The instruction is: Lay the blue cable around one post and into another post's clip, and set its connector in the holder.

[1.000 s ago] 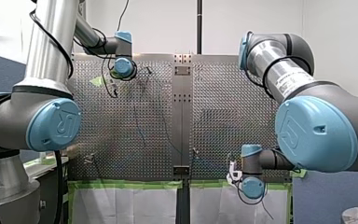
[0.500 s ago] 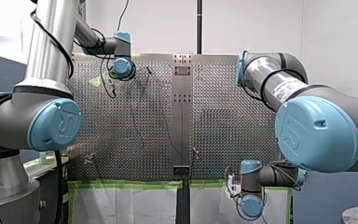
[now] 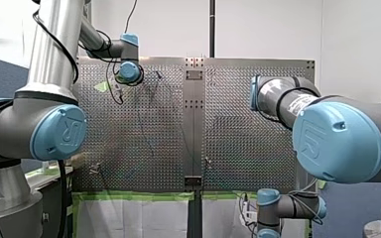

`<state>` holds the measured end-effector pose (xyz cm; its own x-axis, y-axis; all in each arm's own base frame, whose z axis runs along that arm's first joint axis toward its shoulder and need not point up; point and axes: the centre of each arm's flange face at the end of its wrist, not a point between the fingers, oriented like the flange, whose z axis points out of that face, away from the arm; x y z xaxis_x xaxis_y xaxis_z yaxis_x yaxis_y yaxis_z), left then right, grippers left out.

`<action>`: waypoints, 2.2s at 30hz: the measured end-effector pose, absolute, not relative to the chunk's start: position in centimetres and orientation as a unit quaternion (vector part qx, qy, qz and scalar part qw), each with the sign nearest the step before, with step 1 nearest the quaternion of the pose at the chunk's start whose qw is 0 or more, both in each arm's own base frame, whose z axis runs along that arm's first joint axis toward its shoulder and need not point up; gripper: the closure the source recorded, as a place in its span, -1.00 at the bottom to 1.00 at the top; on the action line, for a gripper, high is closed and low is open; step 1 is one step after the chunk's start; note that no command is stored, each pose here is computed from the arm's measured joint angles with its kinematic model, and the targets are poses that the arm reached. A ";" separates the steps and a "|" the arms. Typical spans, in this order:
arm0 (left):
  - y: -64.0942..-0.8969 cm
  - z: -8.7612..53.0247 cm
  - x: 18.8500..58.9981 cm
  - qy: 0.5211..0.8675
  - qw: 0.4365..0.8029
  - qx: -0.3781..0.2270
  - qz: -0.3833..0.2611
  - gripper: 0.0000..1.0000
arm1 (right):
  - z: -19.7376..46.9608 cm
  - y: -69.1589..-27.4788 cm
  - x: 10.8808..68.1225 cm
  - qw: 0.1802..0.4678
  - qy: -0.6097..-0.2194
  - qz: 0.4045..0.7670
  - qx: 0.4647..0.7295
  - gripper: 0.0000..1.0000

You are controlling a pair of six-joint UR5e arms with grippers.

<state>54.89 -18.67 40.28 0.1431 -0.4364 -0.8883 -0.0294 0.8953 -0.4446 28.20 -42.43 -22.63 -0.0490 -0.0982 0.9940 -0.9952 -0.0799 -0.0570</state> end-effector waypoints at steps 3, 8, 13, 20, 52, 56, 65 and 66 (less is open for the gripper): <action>-18.7 40.3 54.9 0.640 0.734 -0.182 -0.139 -1.00 | -23.9 -41.7 27.7 0.442 -0.514 0.506 0.533 0.64; -18.7 40.3 54.9 0.640 0.733 -0.181 -0.140 -1.00 | -26.2 -39.9 27.0 0.432 -0.515 0.487 0.557 0.64; -18.7 40.3 54.9 0.640 0.733 -0.181 -0.140 -1.00 | -27.4 -38.4 26.9 0.416 -0.519 0.468 0.582 0.64; -18.7 40.3 54.9 0.640 0.734 -0.182 -0.140 -1.00 | -25.3 -39.5 28.0 0.407 -0.514 0.471 0.590 0.64; -18.9 40.3 54.9 0.638 0.730 -0.187 -0.156 -1.00 | -10.8 -48.8 31.9 0.391 -0.497 0.509 0.584 0.64; -18.9 40.3 54.9 0.638 0.730 -0.187 -0.158 -1.00 | -8.6 -50.1 31.9 0.395 -0.495 0.510 0.582 0.64; -18.9 40.3 54.9 0.638 0.729 -0.189 -0.160 -1.00 | -4.4 -50.7 31.4 0.395 -0.501 0.502 0.584 0.64; -18.9 40.3 54.9 0.638 0.729 -0.189 -0.160 -1.00 | -4.0 -50.4 31.2 0.393 -0.504 0.499 0.585 0.64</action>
<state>54.86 -18.87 40.29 0.1354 -0.4744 -0.8698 -0.0083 0.8773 -0.4798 31.21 -50.38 -3.97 -0.0056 -0.1975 0.9803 -0.9822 -0.1828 -0.0424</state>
